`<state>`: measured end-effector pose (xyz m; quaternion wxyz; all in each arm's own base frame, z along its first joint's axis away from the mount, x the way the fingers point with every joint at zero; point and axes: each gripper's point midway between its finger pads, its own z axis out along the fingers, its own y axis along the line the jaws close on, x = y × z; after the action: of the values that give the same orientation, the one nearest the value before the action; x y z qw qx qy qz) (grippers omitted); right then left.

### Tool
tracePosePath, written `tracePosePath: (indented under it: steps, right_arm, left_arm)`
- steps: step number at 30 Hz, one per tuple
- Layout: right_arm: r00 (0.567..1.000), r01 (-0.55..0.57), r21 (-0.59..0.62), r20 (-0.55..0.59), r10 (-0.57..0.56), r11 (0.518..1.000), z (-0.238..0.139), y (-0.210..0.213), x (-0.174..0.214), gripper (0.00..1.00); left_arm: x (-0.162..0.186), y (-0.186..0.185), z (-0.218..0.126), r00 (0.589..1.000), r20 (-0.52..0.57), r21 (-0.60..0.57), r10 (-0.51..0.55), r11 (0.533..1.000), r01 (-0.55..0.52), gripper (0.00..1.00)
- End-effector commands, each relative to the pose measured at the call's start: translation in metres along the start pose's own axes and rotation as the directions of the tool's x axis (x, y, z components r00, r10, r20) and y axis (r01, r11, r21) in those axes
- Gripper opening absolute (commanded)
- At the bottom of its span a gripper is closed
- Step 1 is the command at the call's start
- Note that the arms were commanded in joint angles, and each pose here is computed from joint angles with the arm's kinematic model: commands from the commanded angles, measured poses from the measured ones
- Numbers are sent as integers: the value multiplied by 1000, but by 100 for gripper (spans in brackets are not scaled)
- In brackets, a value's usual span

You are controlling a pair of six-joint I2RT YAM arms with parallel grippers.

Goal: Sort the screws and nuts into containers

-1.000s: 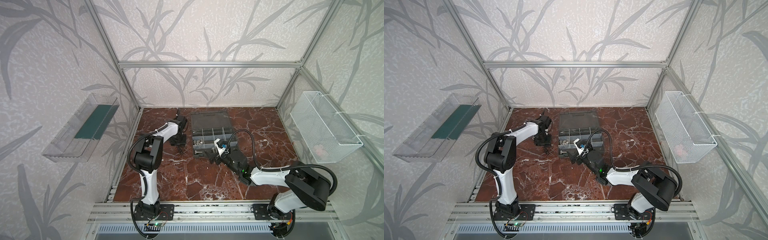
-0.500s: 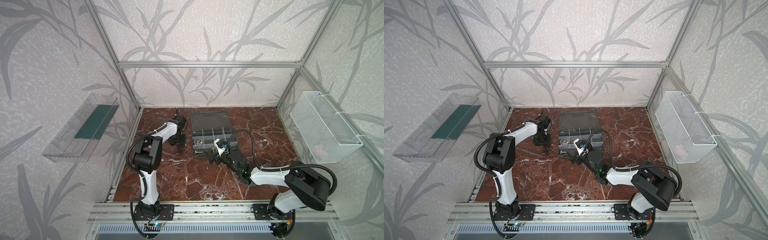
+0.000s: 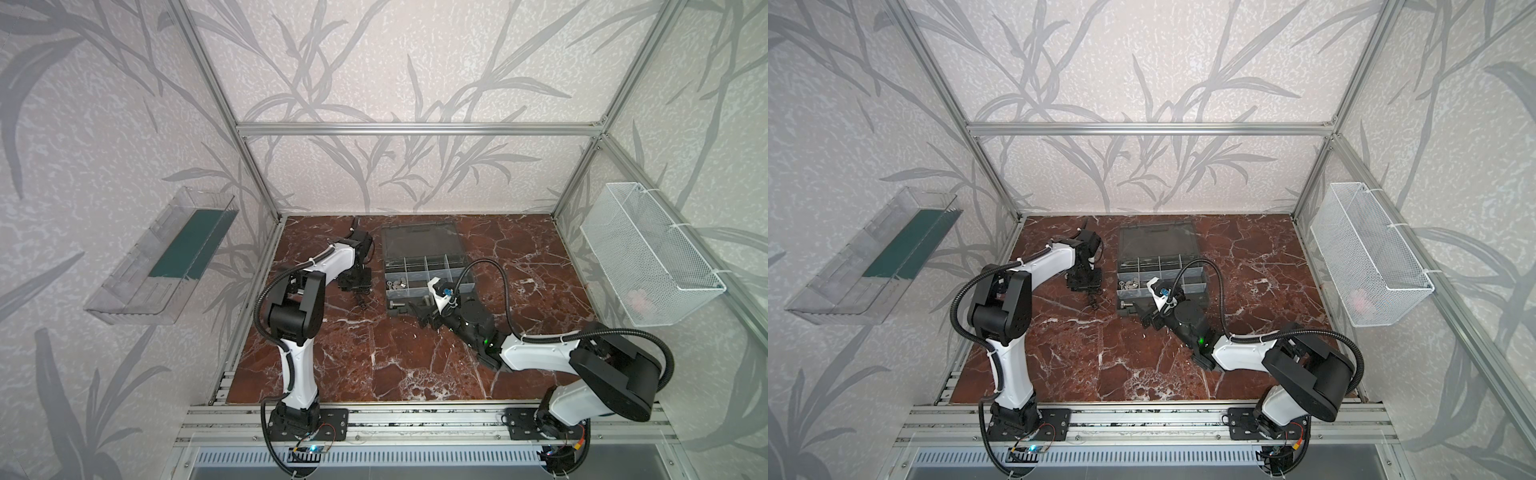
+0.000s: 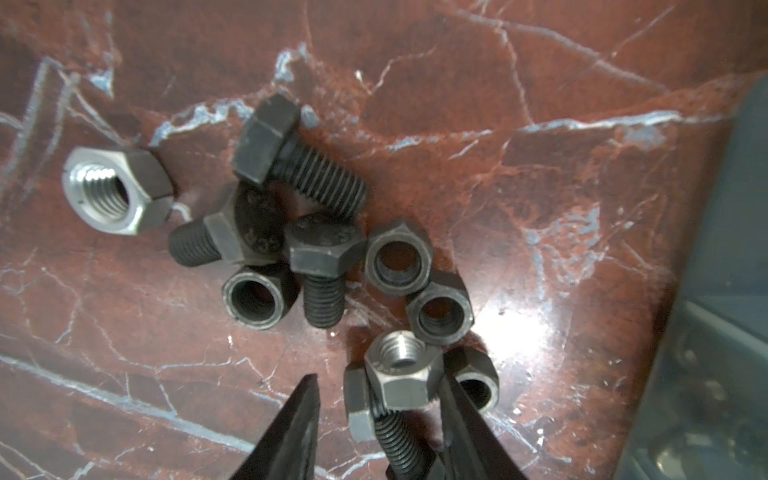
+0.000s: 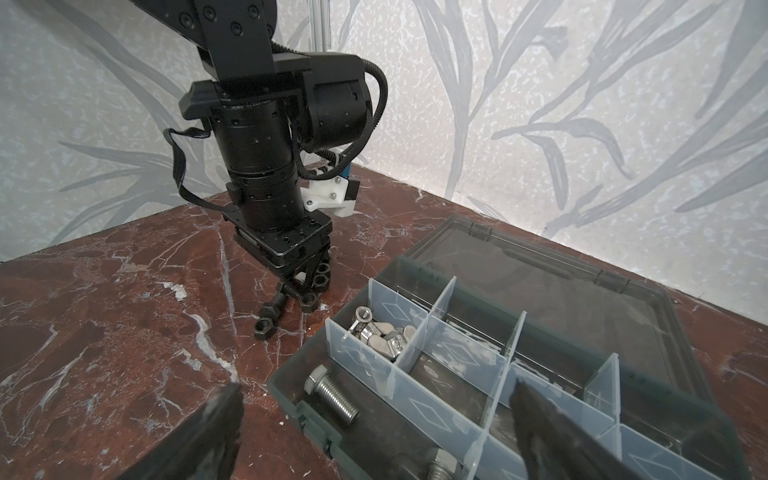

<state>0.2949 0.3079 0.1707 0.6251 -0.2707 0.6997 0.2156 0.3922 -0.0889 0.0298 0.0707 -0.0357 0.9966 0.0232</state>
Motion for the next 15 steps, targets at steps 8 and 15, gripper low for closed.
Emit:
tracePosePath:
  steps: [8, 15]
  right_arm:
    - [999, -16, 2, 49, 16, 1000, 3, -1, -19, 99]
    - [999, -16, 3, 47, 16, 1000, 3, -2, -18, 99]
  left_arm:
    - [13, 4, 17, 997, -70, -67, 21, 997, -26, 49]
    - [20, 4, 22, 993, -108, -122, 54, 990, -67, 51]
